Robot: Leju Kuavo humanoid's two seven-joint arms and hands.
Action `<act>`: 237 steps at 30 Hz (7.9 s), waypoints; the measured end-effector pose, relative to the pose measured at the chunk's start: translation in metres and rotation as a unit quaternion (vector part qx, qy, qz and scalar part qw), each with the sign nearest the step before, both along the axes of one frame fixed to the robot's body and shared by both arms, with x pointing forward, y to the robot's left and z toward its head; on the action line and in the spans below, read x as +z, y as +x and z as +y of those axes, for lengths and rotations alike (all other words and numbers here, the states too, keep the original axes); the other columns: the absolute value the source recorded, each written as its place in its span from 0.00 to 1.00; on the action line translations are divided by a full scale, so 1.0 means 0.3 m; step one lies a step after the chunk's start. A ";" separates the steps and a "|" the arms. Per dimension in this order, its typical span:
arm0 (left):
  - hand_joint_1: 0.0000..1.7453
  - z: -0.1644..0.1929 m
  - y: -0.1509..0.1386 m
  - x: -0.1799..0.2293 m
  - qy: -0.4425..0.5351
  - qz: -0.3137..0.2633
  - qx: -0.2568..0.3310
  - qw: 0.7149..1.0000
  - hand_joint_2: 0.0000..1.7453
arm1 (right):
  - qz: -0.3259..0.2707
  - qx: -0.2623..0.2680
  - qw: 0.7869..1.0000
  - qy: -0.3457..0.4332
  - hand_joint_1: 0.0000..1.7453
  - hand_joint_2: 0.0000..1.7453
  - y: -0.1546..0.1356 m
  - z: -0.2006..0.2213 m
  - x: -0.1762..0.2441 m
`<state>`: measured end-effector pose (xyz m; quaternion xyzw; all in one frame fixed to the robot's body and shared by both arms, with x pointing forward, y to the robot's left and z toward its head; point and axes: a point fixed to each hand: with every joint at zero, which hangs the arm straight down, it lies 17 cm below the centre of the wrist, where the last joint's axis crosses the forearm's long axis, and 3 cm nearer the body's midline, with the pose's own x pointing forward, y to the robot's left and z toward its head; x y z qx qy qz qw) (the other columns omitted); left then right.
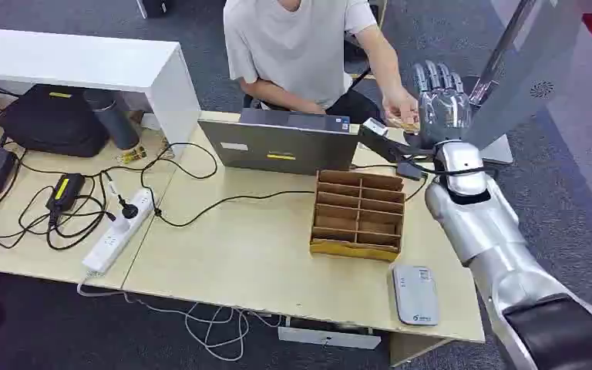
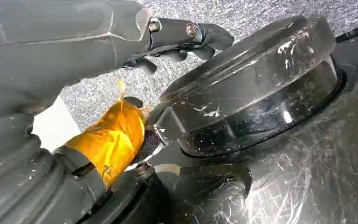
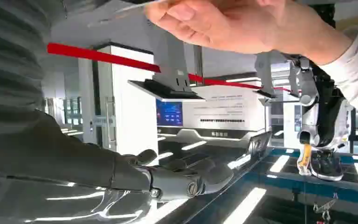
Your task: Pass the card to the sensor for recognition and then transmit it.
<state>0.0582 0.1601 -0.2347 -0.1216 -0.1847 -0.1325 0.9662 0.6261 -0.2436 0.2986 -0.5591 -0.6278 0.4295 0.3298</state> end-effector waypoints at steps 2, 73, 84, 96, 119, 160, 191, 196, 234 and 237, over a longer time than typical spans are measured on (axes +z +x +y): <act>0.00 0.001 -0.001 -0.001 -0.001 0.000 -0.001 1.000 1.00 | 0.001 0.006 1.000 0.004 1.00 1.00 -0.004 0.006 -0.009; 0.00 0.004 0.001 0.169 -0.014 -0.007 0.145 0.989 1.00 | 0.008 0.047 0.997 0.065 1.00 1.00 -0.872 -0.243 -0.560; 0.00 0.005 0.000 0.181 -0.019 -0.008 0.141 0.990 1.00 | 0.066 0.033 0.992 0.099 1.00 1.00 -0.879 -0.214 -0.729; 0.00 0.007 0.002 0.189 -0.019 -0.011 0.138 0.990 1.00 | 0.106 0.027 0.986 0.125 1.00 1.00 -0.885 -0.177 -0.861; 0.00 0.048 0.143 0.227 0.230 -0.249 -0.168 0.926 1.00 | 0.015 0.023 0.992 0.120 1.00 1.00 -0.813 -0.112 -0.583; 0.00 0.025 0.105 -0.015 0.023 -0.012 -0.097 0.995 1.00 | -0.078 0.022 0.997 0.008 0.00 1.00 -0.009 0.284 0.160; 0.00 0.030 0.062 0.048 0.047 -0.029 0.012 0.998 1.00 | -0.137 0.160 0.974 0.087 0.00 1.00 -0.557 0.242 -0.105; 0.00 0.028 0.053 0.087 0.042 -0.039 0.020 0.998 1.00 | -0.134 0.180 0.971 0.081 0.00 1.00 -0.700 0.226 -0.164; 0.00 0.007 0.028 0.159 0.007 -0.044 0.009 0.999 1.00 | 0.031 0.149 0.988 0.040 0.00 1.00 -0.720 0.391 -0.650; 0.00 0.006 0.031 0.149 0.005 -0.042 0.005 0.999 1.00 | 0.042 0.138 0.989 0.036 0.00 1.00 -0.688 0.393 -0.677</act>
